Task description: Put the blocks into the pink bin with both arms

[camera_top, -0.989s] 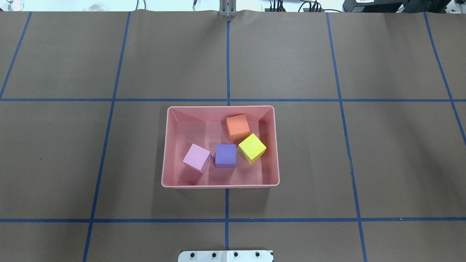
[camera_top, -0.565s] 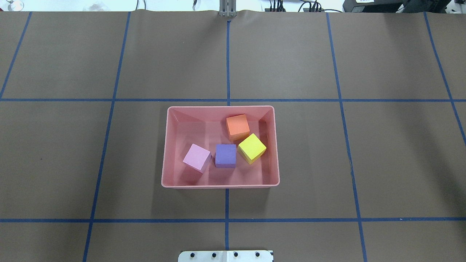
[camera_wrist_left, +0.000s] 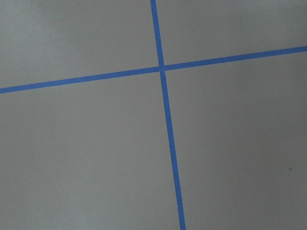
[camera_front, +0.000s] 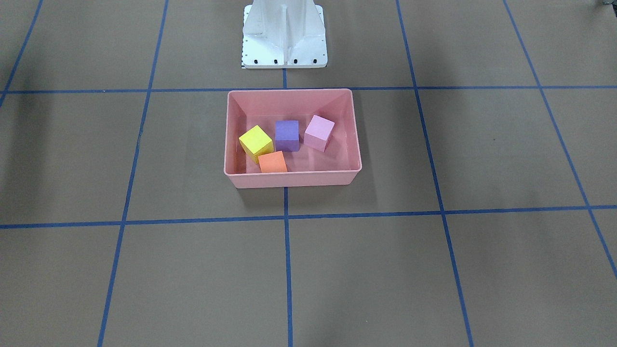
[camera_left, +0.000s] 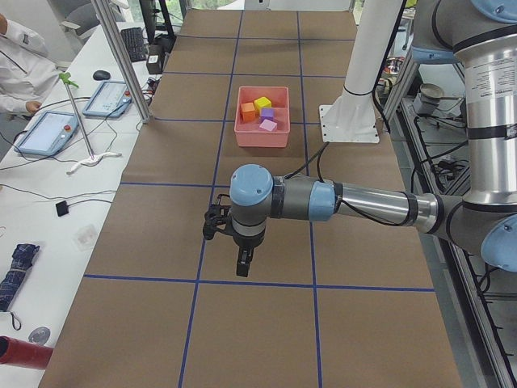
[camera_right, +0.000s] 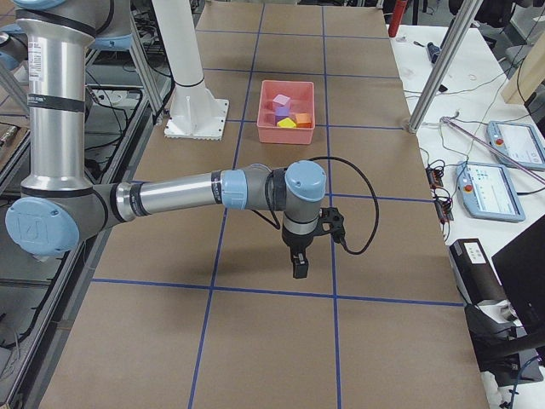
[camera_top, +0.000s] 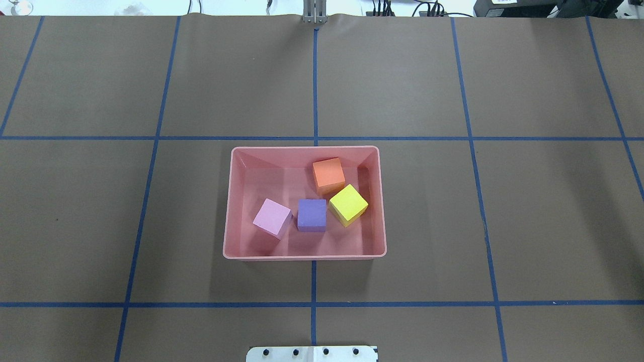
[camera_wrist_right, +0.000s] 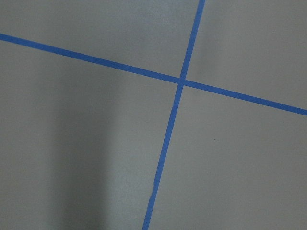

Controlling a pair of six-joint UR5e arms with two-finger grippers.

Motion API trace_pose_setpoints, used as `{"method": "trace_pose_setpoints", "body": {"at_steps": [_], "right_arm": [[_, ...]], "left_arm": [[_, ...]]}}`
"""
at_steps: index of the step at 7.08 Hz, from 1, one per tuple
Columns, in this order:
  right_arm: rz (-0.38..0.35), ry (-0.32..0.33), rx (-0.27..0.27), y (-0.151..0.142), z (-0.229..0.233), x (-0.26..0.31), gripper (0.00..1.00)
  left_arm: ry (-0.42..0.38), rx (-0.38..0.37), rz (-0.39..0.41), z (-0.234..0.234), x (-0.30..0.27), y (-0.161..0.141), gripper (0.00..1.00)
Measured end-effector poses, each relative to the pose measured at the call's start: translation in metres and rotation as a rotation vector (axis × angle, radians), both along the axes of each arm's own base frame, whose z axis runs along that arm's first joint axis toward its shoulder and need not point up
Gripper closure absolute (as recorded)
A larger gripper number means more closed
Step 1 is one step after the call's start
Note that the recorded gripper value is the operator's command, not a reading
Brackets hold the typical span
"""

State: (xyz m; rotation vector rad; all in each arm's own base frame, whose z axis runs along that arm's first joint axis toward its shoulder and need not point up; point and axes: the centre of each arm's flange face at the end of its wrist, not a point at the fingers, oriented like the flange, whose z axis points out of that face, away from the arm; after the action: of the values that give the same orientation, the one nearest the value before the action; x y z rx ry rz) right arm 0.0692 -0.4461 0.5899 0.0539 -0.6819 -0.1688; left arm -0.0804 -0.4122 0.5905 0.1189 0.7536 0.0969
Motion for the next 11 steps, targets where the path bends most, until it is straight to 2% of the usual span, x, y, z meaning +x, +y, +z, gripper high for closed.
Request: {"method": "trace_pose_setpoints", "body": {"at_steps": [3,11], "right_arm": [[0.02,-0.003,-0.024,0.01,0.0099,0.0079,0.0],[0.023,-0.004,-0.023,0.0096,0.0095,0.0082,0.0]], "left_arm": [[0.0,-0.004,0.002,0.0023,0.0006,0.0011,0.0],[0.0,-0.009,0.002,0.0045,0.0008,0.0015,0.0]]}}
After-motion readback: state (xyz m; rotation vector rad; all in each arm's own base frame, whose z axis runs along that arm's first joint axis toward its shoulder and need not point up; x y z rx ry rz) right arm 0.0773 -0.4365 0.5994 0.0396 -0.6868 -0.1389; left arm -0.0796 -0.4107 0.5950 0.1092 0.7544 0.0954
